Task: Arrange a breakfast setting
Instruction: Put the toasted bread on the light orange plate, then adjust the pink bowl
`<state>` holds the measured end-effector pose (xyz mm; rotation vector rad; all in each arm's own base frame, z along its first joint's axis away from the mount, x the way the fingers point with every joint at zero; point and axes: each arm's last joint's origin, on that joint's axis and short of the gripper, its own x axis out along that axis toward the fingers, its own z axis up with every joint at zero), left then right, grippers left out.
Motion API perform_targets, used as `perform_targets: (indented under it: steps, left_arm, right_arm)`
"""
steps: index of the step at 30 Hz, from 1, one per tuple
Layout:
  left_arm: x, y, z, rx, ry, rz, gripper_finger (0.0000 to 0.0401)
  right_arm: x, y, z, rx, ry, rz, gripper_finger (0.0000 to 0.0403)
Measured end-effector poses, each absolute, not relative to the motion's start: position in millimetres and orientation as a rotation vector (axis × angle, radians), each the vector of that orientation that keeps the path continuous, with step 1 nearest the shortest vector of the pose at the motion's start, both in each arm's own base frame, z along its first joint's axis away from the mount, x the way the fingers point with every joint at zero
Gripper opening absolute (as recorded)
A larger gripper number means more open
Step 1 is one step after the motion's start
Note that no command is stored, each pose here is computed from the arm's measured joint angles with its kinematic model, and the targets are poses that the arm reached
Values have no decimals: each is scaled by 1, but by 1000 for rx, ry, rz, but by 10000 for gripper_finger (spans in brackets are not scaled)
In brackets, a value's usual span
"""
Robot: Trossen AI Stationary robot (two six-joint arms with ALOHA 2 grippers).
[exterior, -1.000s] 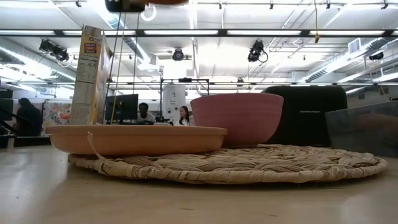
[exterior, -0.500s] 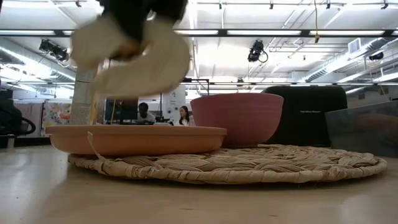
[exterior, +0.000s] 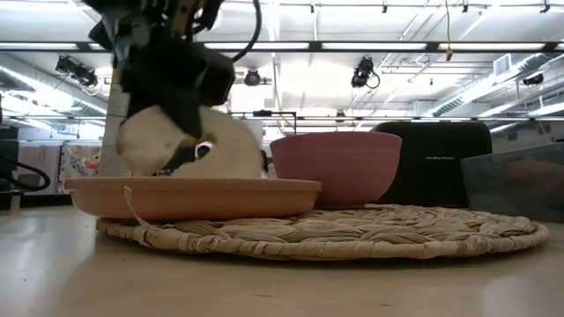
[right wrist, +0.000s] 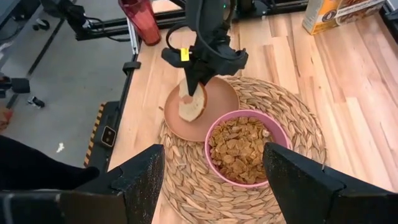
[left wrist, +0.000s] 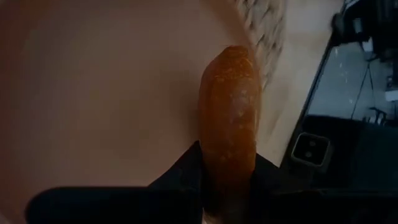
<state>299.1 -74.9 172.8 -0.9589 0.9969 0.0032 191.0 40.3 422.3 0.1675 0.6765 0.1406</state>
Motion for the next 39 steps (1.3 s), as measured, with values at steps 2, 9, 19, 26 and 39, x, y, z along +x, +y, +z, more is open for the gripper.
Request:
perform_targets:
  steps: [2, 9, 19, 26, 39]
  left_arm:
    - [295, -74, 168, -974, 1013, 17, 65]
    - [294, -72, 166, -964, 1000, 66, 80]
    - [291, -70, 166, -955, 1025, 86, 171]
    - [285, -69, 185, -969, 974, 43, 211]
    - [262, -64, 228, -992, 862, 2, 211]
  right_arm:
    - [194, 41, 421, 166, 686, 140, 274]
    - [205, 43, 414, 162, 722, 137, 274]
    - [216, 45, 404, 129, 771, 137, 274]
    - [232, 45, 345, 23, 990, 96, 274]
    - [272, 24, 211, -173, 1320, 80, 274]
